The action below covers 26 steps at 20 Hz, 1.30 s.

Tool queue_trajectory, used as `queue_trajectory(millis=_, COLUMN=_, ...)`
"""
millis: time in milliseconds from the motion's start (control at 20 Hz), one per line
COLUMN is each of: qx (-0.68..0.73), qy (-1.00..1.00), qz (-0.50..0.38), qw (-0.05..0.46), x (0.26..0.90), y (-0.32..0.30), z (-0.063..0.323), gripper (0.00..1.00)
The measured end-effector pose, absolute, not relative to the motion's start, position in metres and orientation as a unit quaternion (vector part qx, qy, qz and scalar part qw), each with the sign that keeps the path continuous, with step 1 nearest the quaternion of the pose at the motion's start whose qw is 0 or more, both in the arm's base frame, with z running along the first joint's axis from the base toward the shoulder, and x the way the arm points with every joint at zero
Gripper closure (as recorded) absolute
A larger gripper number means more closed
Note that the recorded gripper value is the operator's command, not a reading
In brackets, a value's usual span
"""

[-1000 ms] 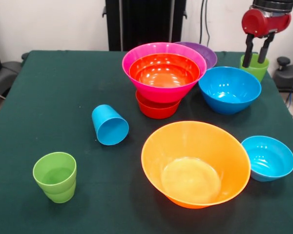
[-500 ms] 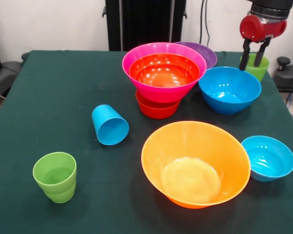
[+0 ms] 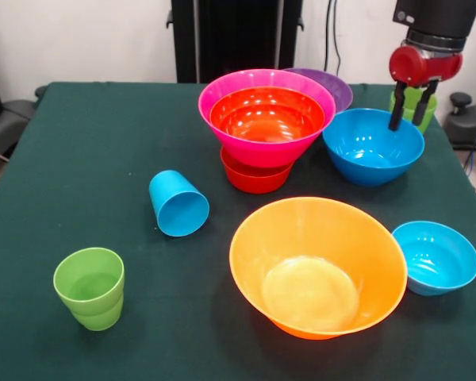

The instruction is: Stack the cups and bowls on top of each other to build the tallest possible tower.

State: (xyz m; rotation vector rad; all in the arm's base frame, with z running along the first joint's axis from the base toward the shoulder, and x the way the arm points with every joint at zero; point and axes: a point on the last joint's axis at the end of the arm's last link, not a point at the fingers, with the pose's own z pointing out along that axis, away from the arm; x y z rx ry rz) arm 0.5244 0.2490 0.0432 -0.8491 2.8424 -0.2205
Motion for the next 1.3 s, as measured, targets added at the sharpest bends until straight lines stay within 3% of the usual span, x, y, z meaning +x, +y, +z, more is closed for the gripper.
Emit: queue_trajectory(millis=1300, qx=-0.298, qy=0.947, qz=-0.095, qw=0.079, x=0.507, y=0.25, z=0.027, gripper=0.0)
